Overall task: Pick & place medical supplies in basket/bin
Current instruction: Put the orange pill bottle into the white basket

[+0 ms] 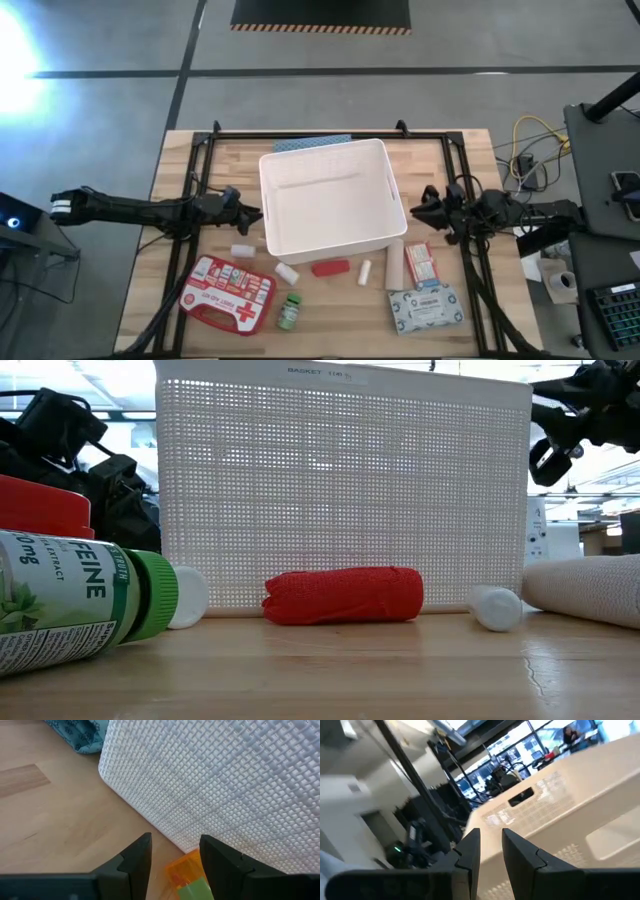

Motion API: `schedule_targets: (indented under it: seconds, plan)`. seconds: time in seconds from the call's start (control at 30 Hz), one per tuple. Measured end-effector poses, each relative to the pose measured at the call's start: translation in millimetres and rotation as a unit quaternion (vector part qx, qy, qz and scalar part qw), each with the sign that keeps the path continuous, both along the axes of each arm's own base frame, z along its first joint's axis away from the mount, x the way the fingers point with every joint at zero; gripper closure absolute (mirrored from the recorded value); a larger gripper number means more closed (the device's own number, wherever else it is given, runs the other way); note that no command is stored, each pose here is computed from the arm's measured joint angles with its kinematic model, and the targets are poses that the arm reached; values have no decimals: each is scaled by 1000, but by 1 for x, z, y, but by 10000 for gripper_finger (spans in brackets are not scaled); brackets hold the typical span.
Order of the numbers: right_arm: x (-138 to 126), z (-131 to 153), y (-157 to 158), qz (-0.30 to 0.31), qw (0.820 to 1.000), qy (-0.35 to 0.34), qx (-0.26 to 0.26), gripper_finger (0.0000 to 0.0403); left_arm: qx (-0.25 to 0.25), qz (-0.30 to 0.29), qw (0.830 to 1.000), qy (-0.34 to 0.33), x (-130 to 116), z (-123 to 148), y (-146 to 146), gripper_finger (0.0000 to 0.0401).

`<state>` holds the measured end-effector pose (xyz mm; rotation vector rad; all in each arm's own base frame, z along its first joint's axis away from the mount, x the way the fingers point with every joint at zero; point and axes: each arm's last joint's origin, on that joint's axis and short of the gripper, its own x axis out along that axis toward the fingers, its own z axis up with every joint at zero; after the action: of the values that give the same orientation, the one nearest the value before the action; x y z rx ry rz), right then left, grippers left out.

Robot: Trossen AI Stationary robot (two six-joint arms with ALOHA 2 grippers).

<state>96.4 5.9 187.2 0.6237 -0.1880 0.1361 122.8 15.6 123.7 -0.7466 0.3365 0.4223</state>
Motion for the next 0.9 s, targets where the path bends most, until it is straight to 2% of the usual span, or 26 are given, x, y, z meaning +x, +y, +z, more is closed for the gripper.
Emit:
schedule_targets:
  seconds: [0.1, 0.2, 0.23, 0.3, 0.4, 0.63, 0.77, 0.9]
  plan:
    - [0, 1, 0, 15, 998, -1, 68, 330, -9, 4, 1000, -4, 0, 0, 0, 253]
    - [0, 1, -1, -1, 995, -1, 95, 330, -15, 8, 1000, -11, 1, 2, 0, 253]
    - [0, 1, -2, -8, 994, -2, 105, 330, -36, 16, 999, -19, 1, 3, 0, 253]
    - [0, 2, -3, -10, 990, -8, 143, 330, -113, 39, 992, -50, 4, 10, -1, 253]
    - [-1, 4, -3, 3, 976, -16, 217, 330, -217, 82, 969, -83, 6, 14, -1, 253]
    - [-1, 6, -3, 9, 973, -26, 230, 330, -252, 84, 960, -85, 6, 13, -2, 253]
    - [-3, 11, -3, 13, 975, -54, 216, 330, -274, 46, 956, -95, 8, 21, -4, 253]
    - [-3, 10, -3, 15, 979, -49, 198, 330, -284, 15, 953, -101, 11, 31, -6, 253]
